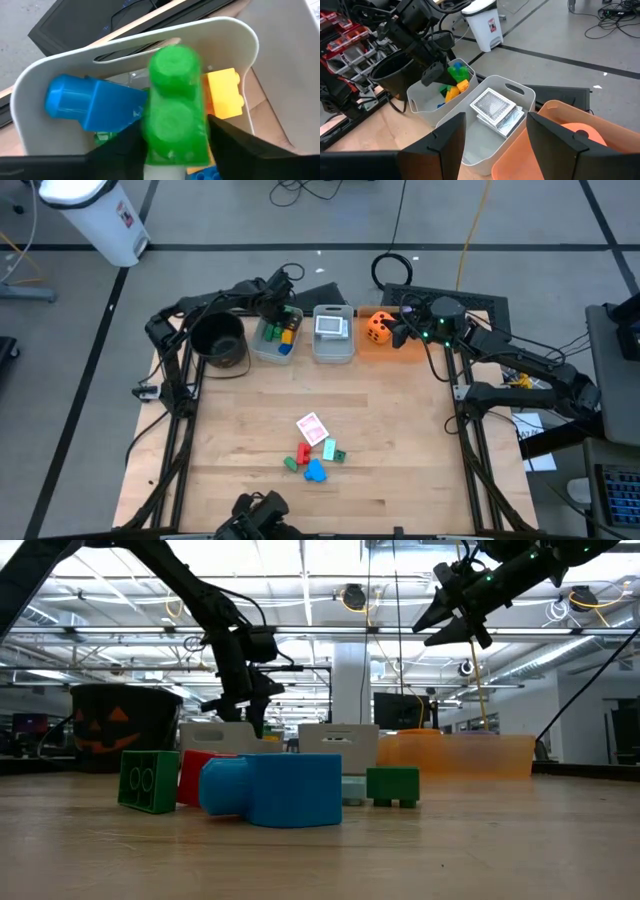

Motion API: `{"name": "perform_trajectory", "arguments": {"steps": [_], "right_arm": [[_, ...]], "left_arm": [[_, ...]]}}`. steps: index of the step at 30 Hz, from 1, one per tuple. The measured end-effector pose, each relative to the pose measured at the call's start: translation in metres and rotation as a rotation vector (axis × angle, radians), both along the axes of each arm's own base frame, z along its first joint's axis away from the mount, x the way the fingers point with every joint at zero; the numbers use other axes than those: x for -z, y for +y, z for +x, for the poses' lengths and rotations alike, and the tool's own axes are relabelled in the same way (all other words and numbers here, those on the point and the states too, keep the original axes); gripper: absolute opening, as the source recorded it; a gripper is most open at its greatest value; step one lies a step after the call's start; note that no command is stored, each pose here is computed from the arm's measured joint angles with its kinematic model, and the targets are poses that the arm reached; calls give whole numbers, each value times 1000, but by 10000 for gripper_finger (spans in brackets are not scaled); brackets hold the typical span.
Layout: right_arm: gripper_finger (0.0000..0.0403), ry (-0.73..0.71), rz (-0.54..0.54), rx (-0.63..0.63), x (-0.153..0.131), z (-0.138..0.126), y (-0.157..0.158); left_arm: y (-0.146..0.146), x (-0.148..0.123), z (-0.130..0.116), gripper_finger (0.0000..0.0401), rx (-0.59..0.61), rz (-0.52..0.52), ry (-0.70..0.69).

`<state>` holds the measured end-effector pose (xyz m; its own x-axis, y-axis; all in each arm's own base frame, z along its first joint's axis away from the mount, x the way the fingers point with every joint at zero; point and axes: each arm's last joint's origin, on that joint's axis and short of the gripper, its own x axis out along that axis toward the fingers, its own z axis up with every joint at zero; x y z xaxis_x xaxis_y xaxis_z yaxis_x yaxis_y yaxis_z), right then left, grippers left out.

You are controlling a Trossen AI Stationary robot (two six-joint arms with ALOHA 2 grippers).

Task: Pick & Place Toys
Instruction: Put the green game piece into the left gray bin

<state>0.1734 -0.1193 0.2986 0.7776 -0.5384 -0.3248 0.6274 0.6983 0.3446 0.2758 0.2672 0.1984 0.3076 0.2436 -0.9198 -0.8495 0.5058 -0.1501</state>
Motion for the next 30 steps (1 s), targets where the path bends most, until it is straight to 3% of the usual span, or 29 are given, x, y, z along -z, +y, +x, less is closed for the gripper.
{"name": "perform_trajectory", "arguments": {"steps": [7, 13, 18, 24, 30], "right_arm": [[198, -1, 1, -3, 0, 0, 0], [198, -3, 6, -1, 0, 0, 0], [198, -4, 6, -2, 0, 0, 0], [198, -5, 6, -4, 0, 0, 0], [198, -24, -6, -5, -2, 1, 0]], "left_arm": [[-1, -6, -1, 280, 6, -3, -22], [-8, -31, -9, 292, 3, 52, -47], [-18, -68, -20, 293, -9, 131, -114], [-44, -126, -32, 293, 7, 181, -385], [-83, -179, -27, 294, 163, 270, -697]]}}
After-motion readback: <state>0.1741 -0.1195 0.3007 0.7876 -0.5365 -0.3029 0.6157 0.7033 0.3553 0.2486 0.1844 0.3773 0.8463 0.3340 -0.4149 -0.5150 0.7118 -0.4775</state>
